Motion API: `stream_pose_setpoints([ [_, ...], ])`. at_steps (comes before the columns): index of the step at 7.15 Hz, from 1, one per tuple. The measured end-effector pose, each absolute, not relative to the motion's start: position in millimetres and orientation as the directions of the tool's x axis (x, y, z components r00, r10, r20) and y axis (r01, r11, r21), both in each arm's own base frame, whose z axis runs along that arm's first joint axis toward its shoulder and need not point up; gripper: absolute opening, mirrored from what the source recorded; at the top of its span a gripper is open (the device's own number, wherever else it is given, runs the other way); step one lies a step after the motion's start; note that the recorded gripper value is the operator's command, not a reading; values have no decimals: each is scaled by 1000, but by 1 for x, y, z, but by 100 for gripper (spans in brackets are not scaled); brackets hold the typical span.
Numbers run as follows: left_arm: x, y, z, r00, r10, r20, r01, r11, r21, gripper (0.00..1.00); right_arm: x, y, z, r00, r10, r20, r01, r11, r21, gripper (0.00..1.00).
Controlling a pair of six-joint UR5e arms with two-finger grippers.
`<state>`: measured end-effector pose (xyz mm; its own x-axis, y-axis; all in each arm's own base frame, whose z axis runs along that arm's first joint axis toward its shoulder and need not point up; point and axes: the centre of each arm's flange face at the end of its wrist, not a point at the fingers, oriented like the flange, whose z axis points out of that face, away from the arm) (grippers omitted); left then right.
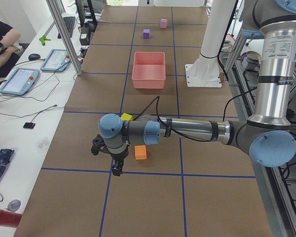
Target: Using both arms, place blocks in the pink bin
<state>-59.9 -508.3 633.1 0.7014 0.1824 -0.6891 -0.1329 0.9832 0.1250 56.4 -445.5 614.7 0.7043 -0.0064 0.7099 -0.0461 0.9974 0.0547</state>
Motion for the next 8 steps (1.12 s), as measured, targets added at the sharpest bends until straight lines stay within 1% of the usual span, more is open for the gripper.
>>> stream_pose_setpoints([
  [2,-58,-512,625,699,213,-682,-136,977,166,100,56,-446,610,704,-15,710,-46,997,66,100],
  [4,-57,-519,613,699,276,-660,-133,957,259,100,56,-451,591,702,-47,711,-42,993,106,100],
  [5,-56,-522,609,703,261,-662,-102,958,270,100,56,-455,583,702,-57,710,-42,992,121,100],
  [6,-48,-525,608,707,179,-684,-30,974,225,100,55,-457,582,702,-55,710,-44,992,121,100],
  [8,1,-519,613,679,30,-734,124,980,154,100,54,-458,582,702,-55,710,-43,992,120,100],
])
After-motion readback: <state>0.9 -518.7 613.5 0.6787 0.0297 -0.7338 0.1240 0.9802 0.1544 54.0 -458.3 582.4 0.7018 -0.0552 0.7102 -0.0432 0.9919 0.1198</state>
